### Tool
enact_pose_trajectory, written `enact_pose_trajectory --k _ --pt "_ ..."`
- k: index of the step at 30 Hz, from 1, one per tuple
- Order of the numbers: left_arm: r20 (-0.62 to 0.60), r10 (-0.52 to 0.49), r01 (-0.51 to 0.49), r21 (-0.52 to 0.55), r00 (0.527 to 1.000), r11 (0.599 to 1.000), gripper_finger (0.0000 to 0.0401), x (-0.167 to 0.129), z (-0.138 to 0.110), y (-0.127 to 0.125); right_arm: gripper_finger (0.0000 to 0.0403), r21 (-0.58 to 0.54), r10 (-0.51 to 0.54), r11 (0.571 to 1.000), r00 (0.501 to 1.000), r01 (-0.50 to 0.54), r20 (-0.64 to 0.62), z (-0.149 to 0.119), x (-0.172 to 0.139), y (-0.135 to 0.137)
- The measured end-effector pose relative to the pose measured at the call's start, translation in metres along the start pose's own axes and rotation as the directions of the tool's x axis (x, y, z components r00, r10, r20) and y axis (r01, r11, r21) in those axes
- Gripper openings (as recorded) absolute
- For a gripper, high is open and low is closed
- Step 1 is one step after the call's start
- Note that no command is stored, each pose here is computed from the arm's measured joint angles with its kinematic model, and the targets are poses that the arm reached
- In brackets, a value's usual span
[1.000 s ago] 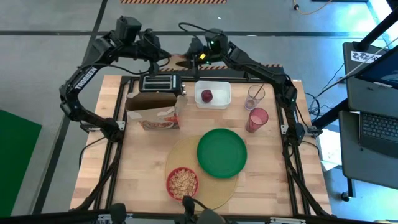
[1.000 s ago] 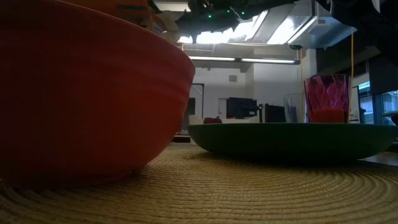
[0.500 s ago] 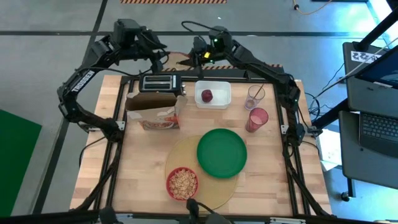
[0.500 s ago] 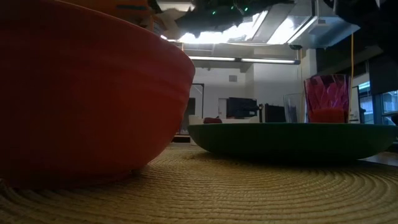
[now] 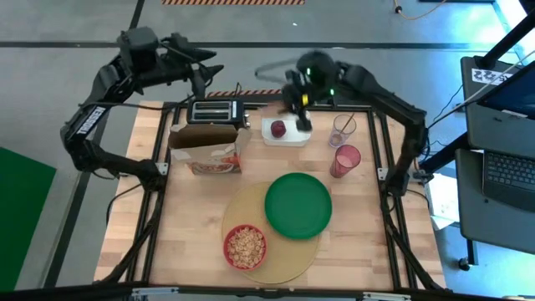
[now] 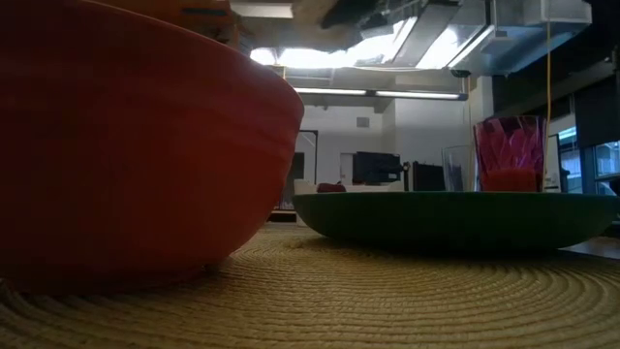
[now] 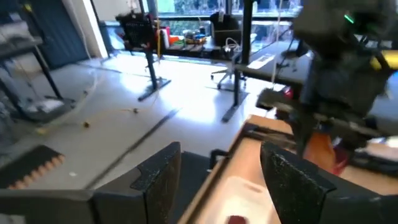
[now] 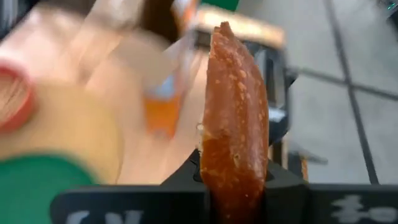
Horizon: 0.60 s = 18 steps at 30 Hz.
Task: Arrange a breakfast setting
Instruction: Put the bagel on the green plate
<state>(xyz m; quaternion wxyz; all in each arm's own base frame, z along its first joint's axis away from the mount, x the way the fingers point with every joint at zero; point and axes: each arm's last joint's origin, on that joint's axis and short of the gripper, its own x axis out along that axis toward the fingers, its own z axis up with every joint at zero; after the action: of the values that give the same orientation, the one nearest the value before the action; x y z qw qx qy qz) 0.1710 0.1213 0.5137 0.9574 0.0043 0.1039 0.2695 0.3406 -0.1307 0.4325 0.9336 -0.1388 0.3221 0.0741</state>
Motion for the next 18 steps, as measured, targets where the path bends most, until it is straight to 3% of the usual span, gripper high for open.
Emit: enact_pose_trajectory --k 6,10,12,14,18 --pt "-0.026 -0.056 0.053 -0.104 0.998 0.993 0.0213 -0.001 -0.002 -0.012 0.0022 -0.014 0.079 0.997 0.993 -0.08 -0.09 -0.003 0.004 0.071" --pt "-0.043 -0.105 0.099 -0.113 0.994 0.989 0.0213 -0.001 -0.003 -0.022 0.0022 0.081 0.108 0.991 0.993 -0.104 -0.041 -0.028 0.008 0.123" --pt "-0.057 -0.122 0.115 -0.106 0.991 0.988 0.0213 -0.001 -0.005 -0.026 0.0022 0.181 0.089 0.979 0.996 -0.09 0.014 -0.047 0.007 0.147" --pt "-0.068 -0.134 0.127 -0.104 0.989 0.986 0.0212 0.0 -0.005 -0.028 0.0022 0.329 0.055 0.941 0.996 -0.075 0.071 -0.071 0.003 0.17" --pt "-0.075 -0.15 0.143 -0.099 0.986 0.985 0.0212 0.002 -0.006 -0.032 0.0022 0.587 -0.037 0.805 0.982 -0.082 0.188 -0.11 0.003 0.216"
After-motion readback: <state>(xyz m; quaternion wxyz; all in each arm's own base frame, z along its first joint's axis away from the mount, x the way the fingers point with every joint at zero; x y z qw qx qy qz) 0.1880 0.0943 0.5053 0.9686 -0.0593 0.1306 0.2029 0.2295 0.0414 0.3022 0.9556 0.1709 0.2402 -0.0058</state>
